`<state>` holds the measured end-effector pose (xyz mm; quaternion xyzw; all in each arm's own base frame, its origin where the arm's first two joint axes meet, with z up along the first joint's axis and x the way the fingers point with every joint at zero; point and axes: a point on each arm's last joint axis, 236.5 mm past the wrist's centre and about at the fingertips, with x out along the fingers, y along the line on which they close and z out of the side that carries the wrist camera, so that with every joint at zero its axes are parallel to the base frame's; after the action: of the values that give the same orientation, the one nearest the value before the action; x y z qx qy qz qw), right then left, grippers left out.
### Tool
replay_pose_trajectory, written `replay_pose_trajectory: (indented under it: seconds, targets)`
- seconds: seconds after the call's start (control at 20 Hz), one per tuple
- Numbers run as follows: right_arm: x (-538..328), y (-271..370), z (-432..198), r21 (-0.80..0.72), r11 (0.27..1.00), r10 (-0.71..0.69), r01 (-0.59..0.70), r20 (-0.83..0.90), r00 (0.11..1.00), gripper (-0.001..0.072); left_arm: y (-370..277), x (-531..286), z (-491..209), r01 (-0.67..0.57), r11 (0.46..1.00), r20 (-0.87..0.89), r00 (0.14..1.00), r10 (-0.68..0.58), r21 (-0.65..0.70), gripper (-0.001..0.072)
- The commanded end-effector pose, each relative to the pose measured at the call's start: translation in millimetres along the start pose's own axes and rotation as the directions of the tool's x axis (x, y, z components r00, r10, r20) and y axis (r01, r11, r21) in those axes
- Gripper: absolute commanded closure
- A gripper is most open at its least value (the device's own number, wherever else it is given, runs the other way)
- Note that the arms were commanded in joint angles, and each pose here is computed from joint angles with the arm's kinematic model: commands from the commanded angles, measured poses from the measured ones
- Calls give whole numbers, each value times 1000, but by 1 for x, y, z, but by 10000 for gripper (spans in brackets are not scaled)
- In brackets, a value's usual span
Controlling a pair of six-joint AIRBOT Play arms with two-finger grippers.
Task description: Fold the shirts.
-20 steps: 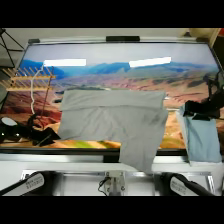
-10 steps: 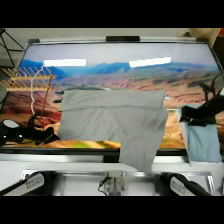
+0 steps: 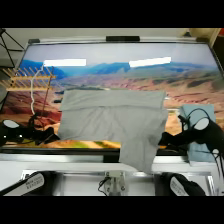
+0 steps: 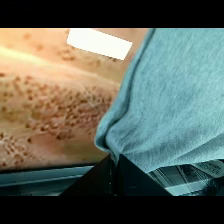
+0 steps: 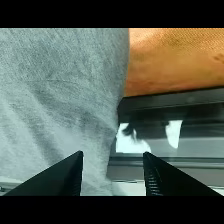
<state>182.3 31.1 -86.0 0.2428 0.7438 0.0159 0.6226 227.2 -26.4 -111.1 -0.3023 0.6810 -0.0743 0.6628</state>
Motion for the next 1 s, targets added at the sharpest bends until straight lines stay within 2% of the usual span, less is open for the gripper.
replay_pose_trajectory:
  seconds: [0.0, 0.2, 0.4, 0.55, 0.75, 0.95]
  targets:
    - [19, 3, 0, 24, 999, 44, -45, 33, 998, 203, 0, 0, -1, 2, 1000, -2, 1000, -2, -2, 675]
    - [36, 8, -5, 53, 994, 90, -92, 45, 995, 205, -1, 0, -1, 2, 1000, -1, 1000, -2, -3, 675]
    - [38, 9, 7, 64, 993, 98, -104, 97, 990, 305, 0, 0, 0, 2, 1000, -1, 1000, -2, -10, 675]
    - [37, 13, 7, 33, 992, 115, -119, 98, 988, 644, 0, -1, 1, 1, 1000, 4, 1000, -1, -2, 675]
    - [0, 33, 26, -92, 987, 145, -134, 124, 982, 645, -14, -28, 33, -4, 995, 71, 997, -3, 102, 676]
    - [-76, 57, 103, -101, 987, 157, -128, 385, 910, 646, -43, -75, 95, -56, 977, 235, 972, 6, 207, 678]
